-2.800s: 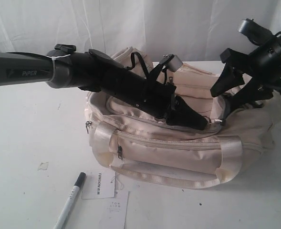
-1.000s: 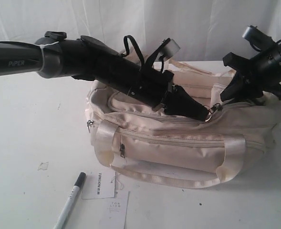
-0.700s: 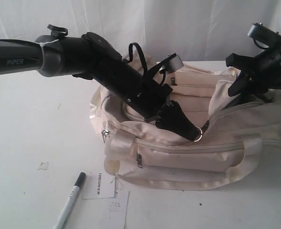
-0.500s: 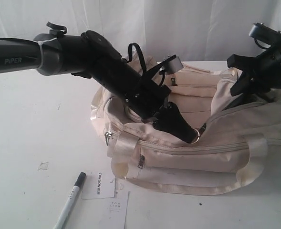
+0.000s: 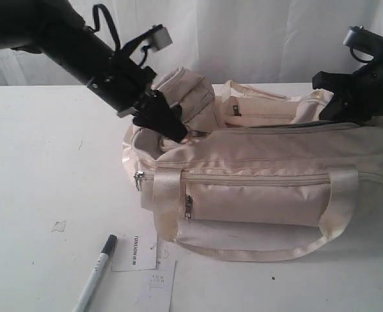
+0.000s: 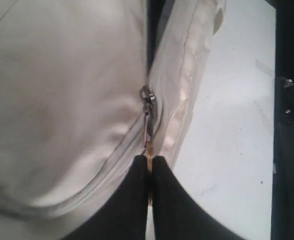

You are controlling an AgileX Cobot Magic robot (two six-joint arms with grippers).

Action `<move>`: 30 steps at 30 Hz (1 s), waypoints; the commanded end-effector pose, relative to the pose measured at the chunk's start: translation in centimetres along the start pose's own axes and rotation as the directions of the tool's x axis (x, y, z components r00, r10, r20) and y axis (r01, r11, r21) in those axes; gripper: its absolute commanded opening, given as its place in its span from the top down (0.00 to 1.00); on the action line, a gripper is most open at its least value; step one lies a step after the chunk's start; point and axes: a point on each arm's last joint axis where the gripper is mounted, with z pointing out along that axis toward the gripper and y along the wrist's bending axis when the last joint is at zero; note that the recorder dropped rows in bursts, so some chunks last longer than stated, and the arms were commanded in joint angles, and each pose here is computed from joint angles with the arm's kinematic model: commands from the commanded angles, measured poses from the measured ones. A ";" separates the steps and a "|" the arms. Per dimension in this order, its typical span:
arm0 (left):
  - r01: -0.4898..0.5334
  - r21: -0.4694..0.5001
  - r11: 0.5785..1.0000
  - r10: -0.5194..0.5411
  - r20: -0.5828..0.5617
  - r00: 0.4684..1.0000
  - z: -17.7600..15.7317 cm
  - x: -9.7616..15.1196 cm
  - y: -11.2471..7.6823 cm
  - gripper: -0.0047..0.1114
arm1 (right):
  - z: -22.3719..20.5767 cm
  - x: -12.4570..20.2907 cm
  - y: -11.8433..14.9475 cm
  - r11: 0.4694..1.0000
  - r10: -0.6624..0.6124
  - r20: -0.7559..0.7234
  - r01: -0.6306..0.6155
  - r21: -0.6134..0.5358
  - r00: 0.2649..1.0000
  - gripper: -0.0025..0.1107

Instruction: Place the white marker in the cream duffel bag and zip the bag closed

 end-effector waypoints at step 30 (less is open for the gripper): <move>0.008 0.002 1.000 -0.008 0.051 0.999 -6.1 1.9 0.8 0.96 | -8.6 1.1 4.9 0.868 -0.495 0.072 0.497 -0.006 0.866 0.45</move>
